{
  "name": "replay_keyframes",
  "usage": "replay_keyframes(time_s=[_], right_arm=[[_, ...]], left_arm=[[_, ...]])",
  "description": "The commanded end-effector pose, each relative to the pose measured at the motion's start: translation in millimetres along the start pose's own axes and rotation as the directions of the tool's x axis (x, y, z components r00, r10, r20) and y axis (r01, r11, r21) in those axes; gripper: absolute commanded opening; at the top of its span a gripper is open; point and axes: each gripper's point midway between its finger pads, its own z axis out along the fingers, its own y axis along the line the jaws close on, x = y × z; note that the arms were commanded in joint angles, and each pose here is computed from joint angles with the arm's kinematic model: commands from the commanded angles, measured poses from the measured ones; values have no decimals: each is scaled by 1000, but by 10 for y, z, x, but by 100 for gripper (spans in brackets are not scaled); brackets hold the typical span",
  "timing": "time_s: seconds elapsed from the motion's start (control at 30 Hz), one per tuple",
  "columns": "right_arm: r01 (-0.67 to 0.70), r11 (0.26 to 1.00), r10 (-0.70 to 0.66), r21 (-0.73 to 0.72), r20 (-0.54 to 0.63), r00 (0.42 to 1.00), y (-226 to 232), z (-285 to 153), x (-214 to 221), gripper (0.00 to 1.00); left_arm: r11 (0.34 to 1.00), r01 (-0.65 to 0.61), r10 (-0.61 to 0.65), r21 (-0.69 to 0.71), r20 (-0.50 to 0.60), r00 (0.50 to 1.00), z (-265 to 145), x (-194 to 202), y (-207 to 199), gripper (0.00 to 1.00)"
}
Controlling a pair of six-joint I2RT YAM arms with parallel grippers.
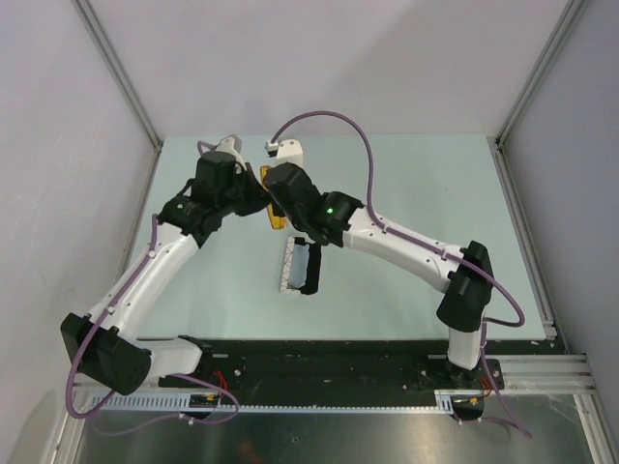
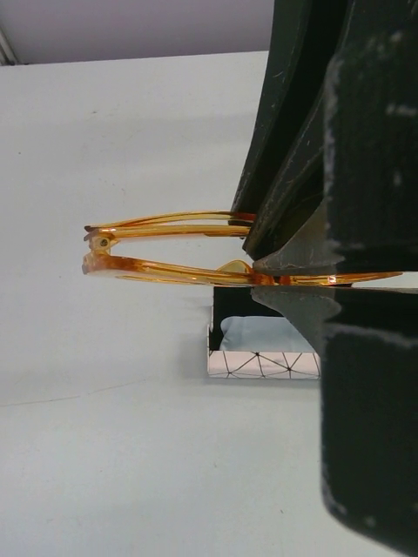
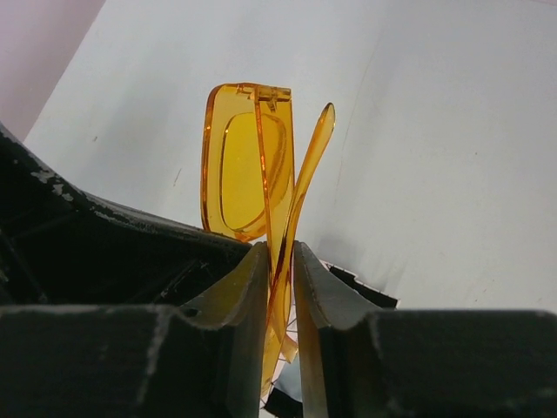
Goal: Organize the sunglasses
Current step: Pass from the left arm to the right
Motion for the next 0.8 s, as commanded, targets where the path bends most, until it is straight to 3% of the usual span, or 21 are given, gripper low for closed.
replay_keyframes(time_s=[0.0,0.13,0.43,0.53,0.77], right_arm=[[-33,999,32,25,44,999,23,48,-141,27],[-23,999,20,48,55,998,52,71,-133,27],[-28,998,25,58,57,998,51,71,-110,3],[-30,998,27,58,52,998,51,89,-87,0],[-54,997,51,55,53,997,1,104,-110,0]], left_arm=[[997,14,-18,73,58,998,-128,-231,-263,0],[998,17,-20,63,63,998,-109,-238,-254,0],[999,14,-17,46,54,998,-84,-185,-201,0],[998,12,-15,54,57,998,-107,-203,-223,9],[997,2,-8,74,81,997,-202,-262,-273,42]])
